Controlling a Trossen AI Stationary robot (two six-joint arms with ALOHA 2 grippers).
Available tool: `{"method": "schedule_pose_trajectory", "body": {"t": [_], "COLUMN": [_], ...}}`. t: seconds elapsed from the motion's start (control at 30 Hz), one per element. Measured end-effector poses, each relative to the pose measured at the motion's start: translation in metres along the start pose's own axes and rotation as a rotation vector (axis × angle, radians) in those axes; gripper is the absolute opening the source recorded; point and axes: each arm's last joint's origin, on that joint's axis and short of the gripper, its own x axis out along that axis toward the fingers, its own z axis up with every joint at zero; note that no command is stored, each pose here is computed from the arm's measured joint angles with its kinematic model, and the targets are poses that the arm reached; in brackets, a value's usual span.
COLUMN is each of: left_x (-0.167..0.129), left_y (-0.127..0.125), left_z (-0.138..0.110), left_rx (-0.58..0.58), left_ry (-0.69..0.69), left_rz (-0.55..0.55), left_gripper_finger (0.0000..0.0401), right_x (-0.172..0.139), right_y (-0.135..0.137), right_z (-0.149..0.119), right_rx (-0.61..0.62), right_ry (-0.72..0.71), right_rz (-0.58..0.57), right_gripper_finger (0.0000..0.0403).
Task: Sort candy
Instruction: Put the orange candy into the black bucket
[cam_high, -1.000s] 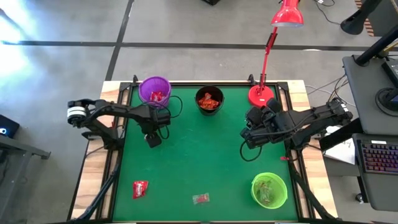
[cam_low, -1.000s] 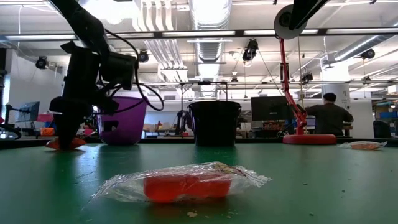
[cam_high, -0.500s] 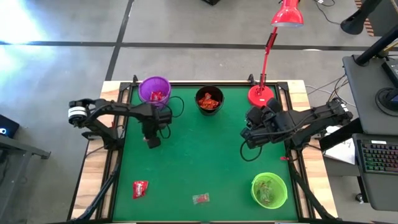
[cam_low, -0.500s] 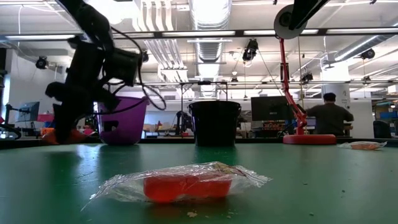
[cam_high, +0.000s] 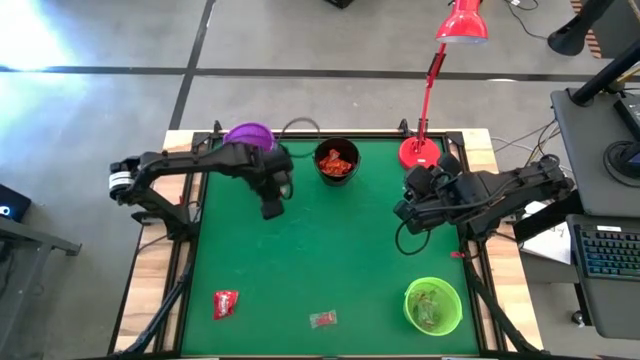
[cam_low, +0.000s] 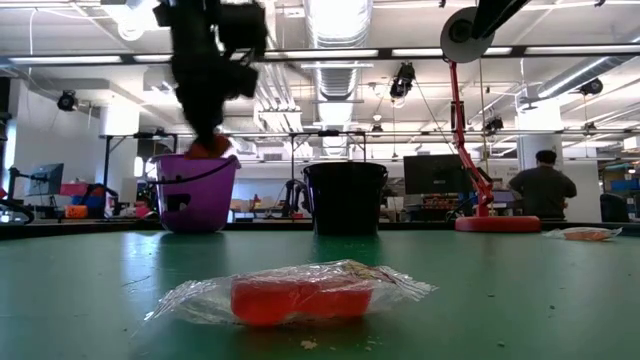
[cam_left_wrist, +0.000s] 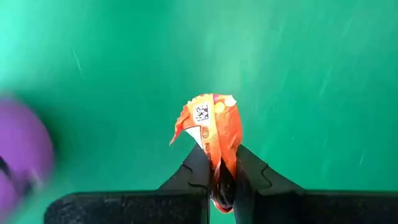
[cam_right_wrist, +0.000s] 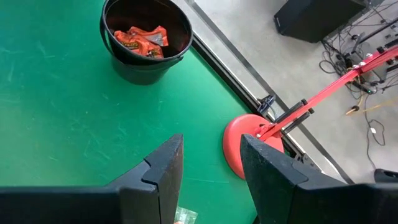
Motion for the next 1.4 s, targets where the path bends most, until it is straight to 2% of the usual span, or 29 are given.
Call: {"method": "schedule_pose_trajectory", "body": {"t": [0.13, 0.23, 0.5, 0.7, 0.9, 1.07, 1.4], "left_x": [-0.023, -0.031, -0.023, -0.030, -0.032, -0.020, 0.002], "left_y": [0.004, 0.011, 0.042, 0.053, 0.058, 0.061, 0.077], "left_z": [0.029, 0.048, 0.106, 0.143, 0.162, 0.173, 0.170], "left_rx": [0.034, 0.044, 0.073, 0.142, 0.211, 0.230, 0.183], "left_ry": [-0.197, -0.268, -0.304, -0.310, -0.236, -0.202, -0.125], "left_rz": [0.028, 0.041, 0.089, 0.112, 0.113, 0.101, 0.093], "left_gripper_finger": [0.0006, 0.0006, 0.0006, 0.0006, 0.0006, 0.0012, 0.0101], "right_x": [0.000, 0.000, 0.000, 0.000, 0.000, 0.000, 0.000], "right_y": [0.000, 0.000, 0.000, 0.000, 0.000, 0.000, 0.000], "right_z": [0.000, 0.000, 0.000, 0.000, 0.000, 0.000, 0.000], "right_rx": [0.000, 0.000, -0.001, -0.001, -0.001, 0.001, 0.003], "right_ry": [-0.001, -0.001, 0.001, 0.001, 0.002, 0.002, 0.001], "right_rz": [0.001, 0.001, 0.000, 0.000, 0.000, 0.001, 0.002], "right_gripper_finger": [0.0153, 0.0153, 0.0153, 0.0153, 0.0153, 0.0153, 0.0153]}}
